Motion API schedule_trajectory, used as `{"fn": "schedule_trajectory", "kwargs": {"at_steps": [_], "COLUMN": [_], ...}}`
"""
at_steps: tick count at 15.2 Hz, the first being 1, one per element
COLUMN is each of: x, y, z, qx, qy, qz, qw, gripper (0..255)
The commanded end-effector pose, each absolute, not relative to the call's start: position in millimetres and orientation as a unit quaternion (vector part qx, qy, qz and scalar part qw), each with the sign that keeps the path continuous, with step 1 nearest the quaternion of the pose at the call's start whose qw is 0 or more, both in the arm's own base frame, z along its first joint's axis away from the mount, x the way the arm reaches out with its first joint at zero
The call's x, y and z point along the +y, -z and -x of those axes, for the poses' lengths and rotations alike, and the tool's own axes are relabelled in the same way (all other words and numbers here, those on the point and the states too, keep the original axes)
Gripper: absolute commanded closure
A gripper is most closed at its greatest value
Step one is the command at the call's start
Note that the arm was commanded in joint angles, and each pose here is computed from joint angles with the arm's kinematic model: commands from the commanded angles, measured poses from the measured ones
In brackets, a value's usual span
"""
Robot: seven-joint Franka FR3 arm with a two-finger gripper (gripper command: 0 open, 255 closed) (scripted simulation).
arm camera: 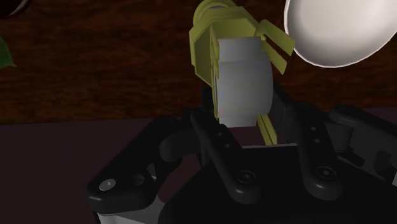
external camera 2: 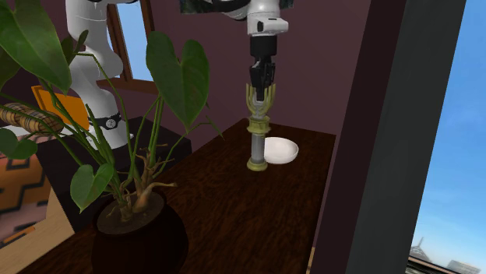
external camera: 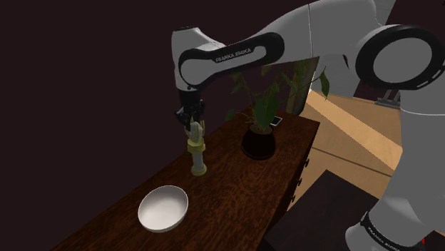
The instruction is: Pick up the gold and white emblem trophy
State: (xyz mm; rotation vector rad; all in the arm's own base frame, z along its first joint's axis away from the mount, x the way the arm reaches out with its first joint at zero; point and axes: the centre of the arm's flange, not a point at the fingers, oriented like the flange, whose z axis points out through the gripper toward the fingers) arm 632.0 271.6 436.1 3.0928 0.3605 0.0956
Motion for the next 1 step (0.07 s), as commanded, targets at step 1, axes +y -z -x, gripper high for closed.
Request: {"fn": "schedule_trajectory", "kwargs": {"at_steps": [1], "x": [272.0], "y": [-438.8], "z": [-632.9], "qx": [0.116], "qy": [-0.031], "qz": [-0.993], "qw": [0.013], "gripper": [255]}}
